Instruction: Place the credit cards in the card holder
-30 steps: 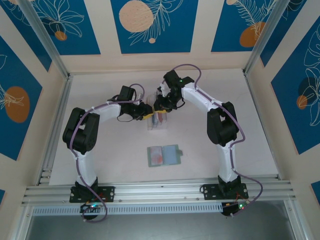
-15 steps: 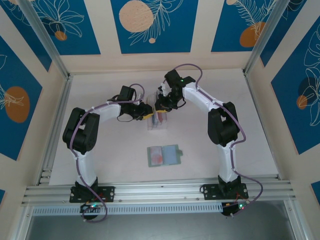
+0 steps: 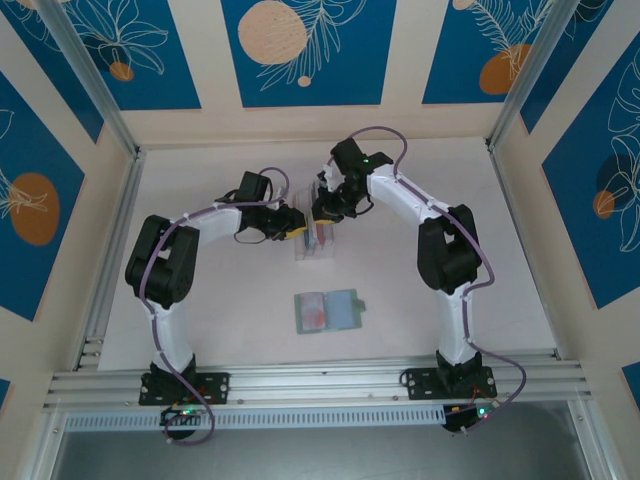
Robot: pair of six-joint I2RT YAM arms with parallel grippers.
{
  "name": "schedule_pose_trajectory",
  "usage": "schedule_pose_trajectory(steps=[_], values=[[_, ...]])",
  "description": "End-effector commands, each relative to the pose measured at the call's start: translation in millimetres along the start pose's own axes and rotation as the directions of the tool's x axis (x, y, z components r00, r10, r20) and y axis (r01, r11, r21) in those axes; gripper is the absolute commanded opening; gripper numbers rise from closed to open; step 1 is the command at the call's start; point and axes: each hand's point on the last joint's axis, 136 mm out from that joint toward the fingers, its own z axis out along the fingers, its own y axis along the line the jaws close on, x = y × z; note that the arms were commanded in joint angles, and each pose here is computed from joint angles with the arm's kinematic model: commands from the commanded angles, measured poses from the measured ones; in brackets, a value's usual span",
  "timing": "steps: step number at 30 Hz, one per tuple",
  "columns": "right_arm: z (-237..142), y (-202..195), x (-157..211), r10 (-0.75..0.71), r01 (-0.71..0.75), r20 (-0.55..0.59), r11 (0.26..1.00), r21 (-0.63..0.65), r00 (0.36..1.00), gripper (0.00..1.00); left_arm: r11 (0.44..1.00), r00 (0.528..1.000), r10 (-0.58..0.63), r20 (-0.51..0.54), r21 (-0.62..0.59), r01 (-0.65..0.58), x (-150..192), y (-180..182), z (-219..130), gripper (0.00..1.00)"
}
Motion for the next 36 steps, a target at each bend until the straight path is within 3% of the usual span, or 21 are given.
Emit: schedule_pose_trajectory(steps=[1, 16, 36], values=[[-20.9, 18.8, 4.4, -0.019, 0.02, 0.02, 0.998, -0.053, 1.0, 0.09, 1.0, 1.0, 0.004, -0.011, 0.002, -0.004, 2.6, 1.9, 5.0, 0.28], [-32.6, -6.6, 6.1, 0.02, -0.024, 0.05, 0.997, 0.078, 0.999, 0.0, 0.999, 1.0, 0.03, 0.005, -0.021, -0.029, 3.6, -4.3, -7.9, 0.28], [-76.4, 6.0, 10.2, -0.031, 0.008, 0.144, 0.987, 0.159, 0.989, 0.0, 0.993, 0.994, 0.095, 0.058, -0.07, -0.091, 9.7, -19.3, -52.7, 0.28]])
